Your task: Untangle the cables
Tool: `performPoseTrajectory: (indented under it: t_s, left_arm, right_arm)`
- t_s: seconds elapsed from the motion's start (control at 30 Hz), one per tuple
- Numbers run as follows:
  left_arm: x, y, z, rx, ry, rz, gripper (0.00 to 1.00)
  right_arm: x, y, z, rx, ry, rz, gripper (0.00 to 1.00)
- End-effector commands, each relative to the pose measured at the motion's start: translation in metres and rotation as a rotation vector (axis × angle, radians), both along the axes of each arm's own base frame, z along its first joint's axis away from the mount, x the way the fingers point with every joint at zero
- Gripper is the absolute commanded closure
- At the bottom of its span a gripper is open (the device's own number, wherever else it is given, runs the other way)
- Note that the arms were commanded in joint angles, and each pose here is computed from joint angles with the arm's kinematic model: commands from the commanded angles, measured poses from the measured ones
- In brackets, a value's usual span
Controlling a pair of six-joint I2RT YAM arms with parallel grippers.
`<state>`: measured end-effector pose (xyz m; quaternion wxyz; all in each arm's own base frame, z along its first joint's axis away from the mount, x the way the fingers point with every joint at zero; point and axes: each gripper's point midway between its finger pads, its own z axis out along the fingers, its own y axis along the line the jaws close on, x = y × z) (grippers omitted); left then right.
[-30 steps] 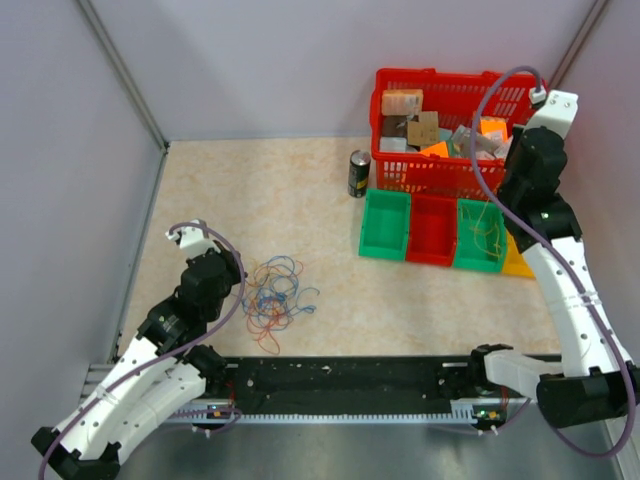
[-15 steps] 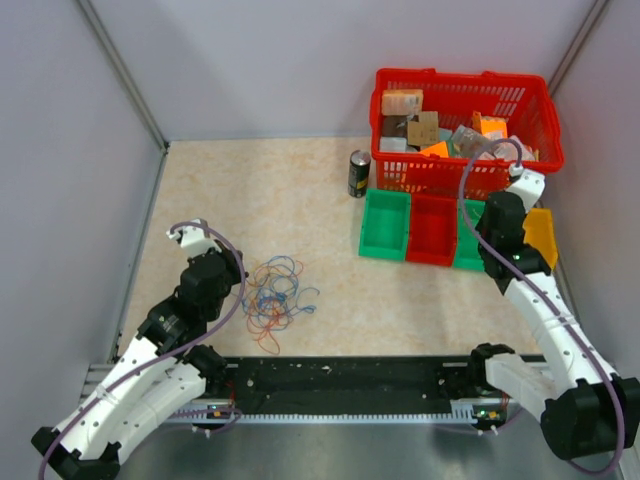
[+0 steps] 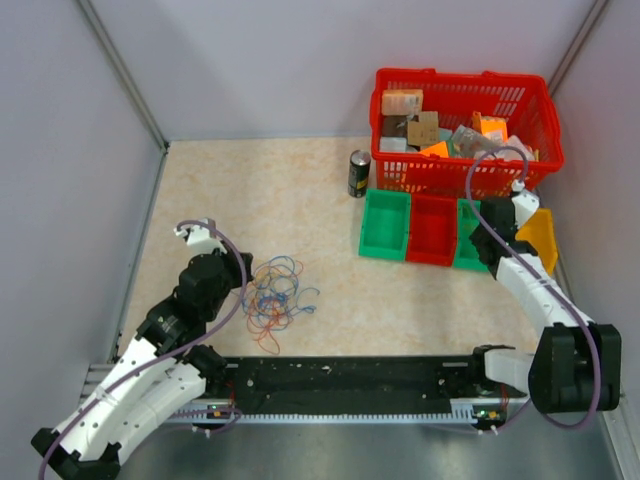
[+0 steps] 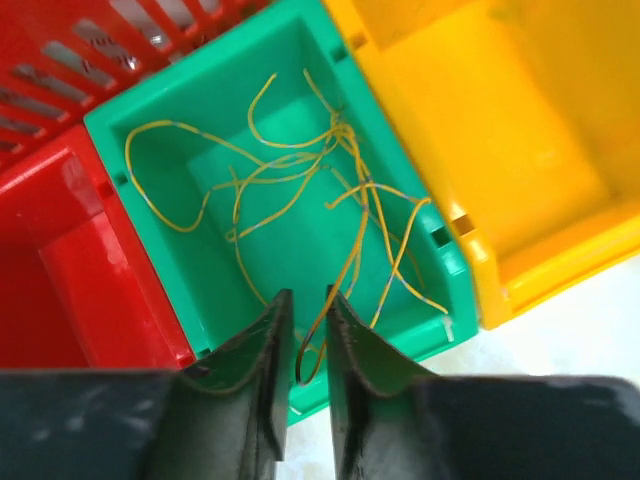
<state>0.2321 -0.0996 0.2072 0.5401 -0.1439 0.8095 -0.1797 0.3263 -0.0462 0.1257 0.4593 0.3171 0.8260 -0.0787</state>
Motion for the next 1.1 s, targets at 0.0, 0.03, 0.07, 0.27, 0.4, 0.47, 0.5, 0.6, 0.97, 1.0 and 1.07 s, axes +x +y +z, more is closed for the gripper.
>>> performPoseTrajectory:
  t_s: [0.0,0.03,0.07,0.27,0.4,0.47,0.5,0.6,0.97,1.0,1.07]
  left_arm:
    - [-0.002,-0.019,0.047,-0.053,-0.125,-0.127,1.00]
    - [-0.002,-0.021,0.052,-0.054,-0.139,-0.140,1.00]
    - [-0.003,-0.023,0.057,-0.059,-0.153,-0.156,1.00]
    - [-0.006,-0.026,0.076,-0.050,-0.196,-0.196,1.00]
    - [-0.007,-0.031,0.078,-0.049,-0.203,-0.223,1.00]
    - [-0.006,-0.033,0.080,-0.051,-0.206,-0.236,1.00]
    - [-0.007,-0.035,0.083,-0.055,-0.211,-0.247,1.00]
    - [-0.009,-0.041,0.088,-0.063,-0.219,-0.280,1.00]
    - [-0.024,-0.107,0.064,-0.150,-0.087,-0.612,1.00]
    - [-0.026,-0.111,0.062,-0.160,-0.081,-0.637,1.00]
    - [-0.031,-0.116,0.063,-0.192,-0.082,-0.664,1.00]
  right_arm:
    - [0.015,0.014,-0.005,0.052,0.008,0.093,0.75]
    - [0.015,0.015,-0.005,0.048,0.016,0.103,0.71]
    - [0.015,0.014,-0.002,0.034,0.019,0.111,0.67]
    - [0.005,0.007,0.041,-0.021,0.017,0.118,0.32]
    - [-0.011,0.006,0.064,-0.032,-0.003,0.121,0.15]
    - [-0.017,0.003,0.073,-0.052,-0.009,0.122,0.14]
    - [-0.019,0.002,0.078,-0.059,-0.011,0.125,0.14]
    - [-0.021,0.017,0.100,-0.066,-0.060,0.215,0.12]
    - [-0.108,0.340,0.126,0.226,-0.298,1.510,0.14]
    - [-0.117,0.359,0.129,0.267,-0.321,1.557,0.15]
    - [-0.131,0.392,0.136,0.329,-0.393,1.624,0.16]
